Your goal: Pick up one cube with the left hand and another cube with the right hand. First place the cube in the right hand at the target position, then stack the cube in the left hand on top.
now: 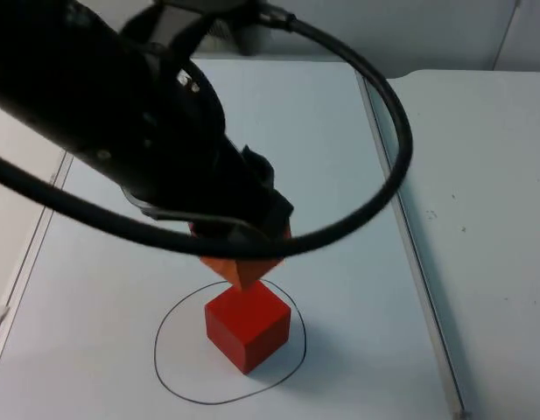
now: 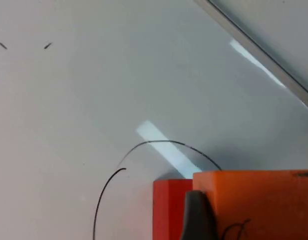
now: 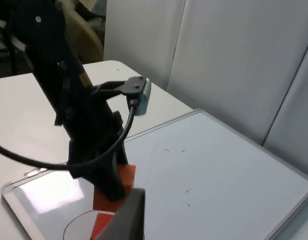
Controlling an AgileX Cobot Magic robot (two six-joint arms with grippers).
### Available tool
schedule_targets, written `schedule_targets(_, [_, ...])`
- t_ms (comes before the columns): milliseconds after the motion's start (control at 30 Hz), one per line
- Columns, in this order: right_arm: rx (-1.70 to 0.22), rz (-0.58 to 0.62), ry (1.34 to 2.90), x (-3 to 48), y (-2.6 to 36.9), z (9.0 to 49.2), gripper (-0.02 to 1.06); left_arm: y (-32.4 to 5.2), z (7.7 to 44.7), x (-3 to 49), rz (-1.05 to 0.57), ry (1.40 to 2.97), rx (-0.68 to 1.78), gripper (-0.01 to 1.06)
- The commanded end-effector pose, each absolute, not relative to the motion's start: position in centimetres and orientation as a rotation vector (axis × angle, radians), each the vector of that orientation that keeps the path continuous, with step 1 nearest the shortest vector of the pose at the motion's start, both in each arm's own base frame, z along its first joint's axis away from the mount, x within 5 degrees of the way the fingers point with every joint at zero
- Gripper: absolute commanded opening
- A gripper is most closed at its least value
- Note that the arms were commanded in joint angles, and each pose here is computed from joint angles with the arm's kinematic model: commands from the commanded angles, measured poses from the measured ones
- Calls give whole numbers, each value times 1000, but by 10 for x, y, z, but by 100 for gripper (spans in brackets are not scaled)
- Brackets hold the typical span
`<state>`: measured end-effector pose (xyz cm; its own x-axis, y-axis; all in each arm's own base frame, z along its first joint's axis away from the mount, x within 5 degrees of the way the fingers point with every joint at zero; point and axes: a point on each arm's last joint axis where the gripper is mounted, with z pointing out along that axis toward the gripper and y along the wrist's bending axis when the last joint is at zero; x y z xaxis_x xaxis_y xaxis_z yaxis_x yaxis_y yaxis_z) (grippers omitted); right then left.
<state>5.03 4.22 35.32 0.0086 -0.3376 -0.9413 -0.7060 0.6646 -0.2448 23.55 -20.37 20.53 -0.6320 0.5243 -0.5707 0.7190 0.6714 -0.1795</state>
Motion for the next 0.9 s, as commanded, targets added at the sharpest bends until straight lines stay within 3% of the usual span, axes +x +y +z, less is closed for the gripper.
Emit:
schedule_targets(0, [-881,355,1579,50,43,353,96,-220,200,232,-536,2362,982,0])
schedule_targets(467, [-882,360,1590,50,43,352,96,-217,171,224,-491,2443,920,0])
schedule_targets(867, [-882,360,1590,50,43,352,96,-214,165,229,-448,2416,880,0])
